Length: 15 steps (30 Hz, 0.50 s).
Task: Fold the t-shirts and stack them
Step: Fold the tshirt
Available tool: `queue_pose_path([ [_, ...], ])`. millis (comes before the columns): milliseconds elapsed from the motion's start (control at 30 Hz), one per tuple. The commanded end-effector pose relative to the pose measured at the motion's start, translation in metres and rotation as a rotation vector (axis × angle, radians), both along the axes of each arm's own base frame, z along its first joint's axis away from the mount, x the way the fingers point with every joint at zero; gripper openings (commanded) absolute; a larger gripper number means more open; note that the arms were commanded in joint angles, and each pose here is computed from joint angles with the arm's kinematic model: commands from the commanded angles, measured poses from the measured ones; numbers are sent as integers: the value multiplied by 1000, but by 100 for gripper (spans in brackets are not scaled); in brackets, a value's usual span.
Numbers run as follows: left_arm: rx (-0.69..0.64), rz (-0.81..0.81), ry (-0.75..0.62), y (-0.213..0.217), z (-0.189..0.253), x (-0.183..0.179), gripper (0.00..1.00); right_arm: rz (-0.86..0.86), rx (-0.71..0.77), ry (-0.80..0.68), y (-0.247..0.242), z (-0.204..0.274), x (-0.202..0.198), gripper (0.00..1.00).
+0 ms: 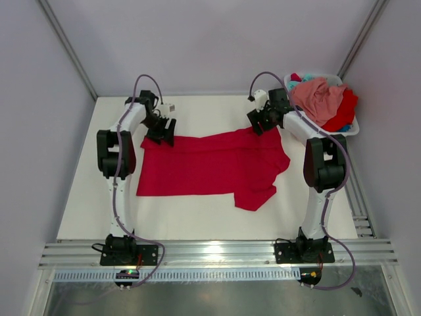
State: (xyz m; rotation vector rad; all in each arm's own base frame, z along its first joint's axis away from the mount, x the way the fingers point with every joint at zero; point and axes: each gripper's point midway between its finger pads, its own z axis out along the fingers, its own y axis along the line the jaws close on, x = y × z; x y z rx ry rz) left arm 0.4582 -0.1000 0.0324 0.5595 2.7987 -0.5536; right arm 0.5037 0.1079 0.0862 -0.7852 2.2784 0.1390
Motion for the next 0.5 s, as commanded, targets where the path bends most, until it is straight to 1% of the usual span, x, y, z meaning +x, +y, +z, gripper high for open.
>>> queue_pose_path([
  [0, 16, -23, 56, 5, -2, -23, 74, 17, 17, -31, 7, 15, 4, 71],
  [167, 12, -45, 85, 6, -1, -42, 68, 25, 19, -27, 8, 14, 2, 71],
  [300, 3, -55, 76, 6, 8, -54, 63, 27, 12, -25, 7, 13, 2, 71],
  [367, -1, -56, 52, 6, 19, -56, 63, 28, 13, -26, 8, 14, 2, 71],
  [467, 13, -43, 14, 8, 30, -57, 58, 28, 22, -20, 10, 12, 2, 71],
])
